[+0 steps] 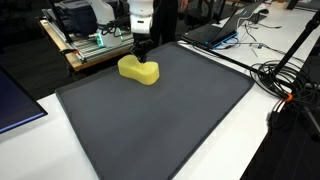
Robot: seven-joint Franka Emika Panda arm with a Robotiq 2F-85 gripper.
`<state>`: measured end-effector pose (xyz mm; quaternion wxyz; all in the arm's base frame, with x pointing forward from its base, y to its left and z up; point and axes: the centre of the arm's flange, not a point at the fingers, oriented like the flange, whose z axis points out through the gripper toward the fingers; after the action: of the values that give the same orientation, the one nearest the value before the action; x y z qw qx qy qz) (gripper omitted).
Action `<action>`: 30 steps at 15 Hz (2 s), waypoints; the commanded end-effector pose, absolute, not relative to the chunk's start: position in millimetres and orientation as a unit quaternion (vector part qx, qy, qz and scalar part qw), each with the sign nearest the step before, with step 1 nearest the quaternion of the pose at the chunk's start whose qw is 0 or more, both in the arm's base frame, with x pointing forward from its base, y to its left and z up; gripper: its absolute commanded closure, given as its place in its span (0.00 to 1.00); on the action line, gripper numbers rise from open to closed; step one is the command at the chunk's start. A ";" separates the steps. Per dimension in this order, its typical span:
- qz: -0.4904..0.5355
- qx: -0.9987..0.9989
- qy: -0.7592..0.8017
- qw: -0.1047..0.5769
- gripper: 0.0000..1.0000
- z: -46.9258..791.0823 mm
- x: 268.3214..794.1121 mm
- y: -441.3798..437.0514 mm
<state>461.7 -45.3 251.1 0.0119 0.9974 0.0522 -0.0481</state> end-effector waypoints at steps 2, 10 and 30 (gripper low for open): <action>-0.097 0.993 0.060 -0.017 0.97 206.3 463.6 -59.0; -0.127 0.988 0.074 -0.043 0.97 192.1 466.6 -65.8; -0.135 0.987 0.061 -0.059 0.97 172.1 466.6 -70.0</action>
<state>478.3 -67.4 224.7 -0.0435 0.9924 0.0610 -0.0979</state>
